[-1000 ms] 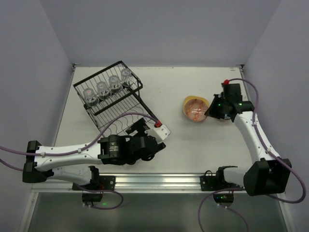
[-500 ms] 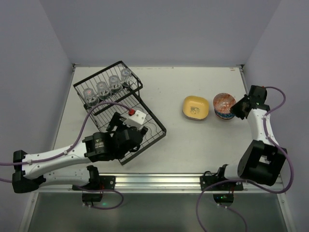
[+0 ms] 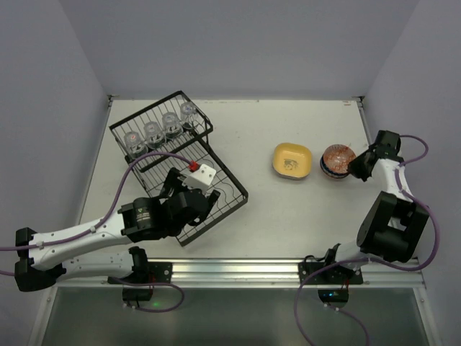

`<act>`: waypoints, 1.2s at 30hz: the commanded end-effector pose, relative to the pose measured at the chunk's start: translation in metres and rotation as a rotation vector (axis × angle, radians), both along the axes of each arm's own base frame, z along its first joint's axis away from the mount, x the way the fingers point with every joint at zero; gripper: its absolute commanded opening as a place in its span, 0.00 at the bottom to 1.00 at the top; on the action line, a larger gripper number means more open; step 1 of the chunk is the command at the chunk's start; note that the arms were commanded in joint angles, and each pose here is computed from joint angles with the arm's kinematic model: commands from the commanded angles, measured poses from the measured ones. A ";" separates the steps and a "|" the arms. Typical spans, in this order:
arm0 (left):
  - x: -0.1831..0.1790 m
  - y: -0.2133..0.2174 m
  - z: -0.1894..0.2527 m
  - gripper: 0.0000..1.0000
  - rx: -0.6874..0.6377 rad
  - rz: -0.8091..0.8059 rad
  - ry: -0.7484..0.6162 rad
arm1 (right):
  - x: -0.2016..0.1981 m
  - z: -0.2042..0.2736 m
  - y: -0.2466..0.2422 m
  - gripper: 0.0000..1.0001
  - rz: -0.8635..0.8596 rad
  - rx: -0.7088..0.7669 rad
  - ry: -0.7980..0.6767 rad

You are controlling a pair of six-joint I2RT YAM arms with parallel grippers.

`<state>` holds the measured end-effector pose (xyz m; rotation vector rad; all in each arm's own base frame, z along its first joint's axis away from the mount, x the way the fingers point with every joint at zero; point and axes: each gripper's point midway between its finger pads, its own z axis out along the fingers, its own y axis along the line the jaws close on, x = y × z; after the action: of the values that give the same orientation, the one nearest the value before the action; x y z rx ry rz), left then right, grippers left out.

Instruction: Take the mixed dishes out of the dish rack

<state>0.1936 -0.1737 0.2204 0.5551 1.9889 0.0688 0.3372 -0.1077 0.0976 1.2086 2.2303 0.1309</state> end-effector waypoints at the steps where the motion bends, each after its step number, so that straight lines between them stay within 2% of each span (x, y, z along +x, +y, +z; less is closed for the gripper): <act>1: 0.000 -0.009 0.001 1.00 -0.049 -0.027 -0.002 | 0.017 0.007 -0.010 0.00 -0.017 -0.024 -0.062; 7: -0.002 -0.010 0.003 1.00 -0.062 -0.042 -0.001 | 0.016 -0.002 -0.009 0.00 -0.013 -0.012 -0.047; 13: -0.003 -0.011 0.002 1.00 -0.063 -0.053 0.008 | 0.018 0.013 -0.009 0.02 -0.005 -0.024 -0.068; 16: -0.003 -0.011 0.002 1.00 -0.061 -0.053 0.009 | 0.018 0.016 -0.009 0.30 -0.005 -0.023 -0.072; 17: -0.003 -0.010 0.001 1.00 -0.059 -0.048 0.008 | 0.019 0.017 -0.009 0.44 -0.004 -0.020 -0.073; 20: -0.002 -0.007 0.004 1.00 -0.061 -0.032 -0.001 | 0.019 0.021 -0.007 0.54 0.003 -0.014 -0.079; 26: 0.009 0.003 0.016 1.00 -0.093 0.047 -0.035 | 0.019 0.052 -0.007 0.65 -0.002 -0.036 -0.137; 29: 0.014 0.010 0.037 1.00 -0.167 0.103 -0.072 | 0.015 0.070 -0.006 0.71 -0.001 -0.048 -0.161; 33: 0.013 0.022 0.089 1.00 -0.364 0.160 -0.139 | 0.005 0.094 0.006 0.78 0.049 -0.068 -0.215; 34: 0.012 0.025 0.099 1.00 -0.400 0.166 -0.150 | 0.001 0.112 0.015 0.82 0.076 -0.079 -0.274; 36: 0.012 0.034 0.126 1.00 -0.477 0.203 -0.184 | -0.002 0.122 0.035 0.99 0.144 -0.094 -0.335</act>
<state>0.2022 -0.1585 0.2866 0.2879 1.9020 -0.1041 0.3400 -0.0969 0.1846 1.0613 2.0588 0.2000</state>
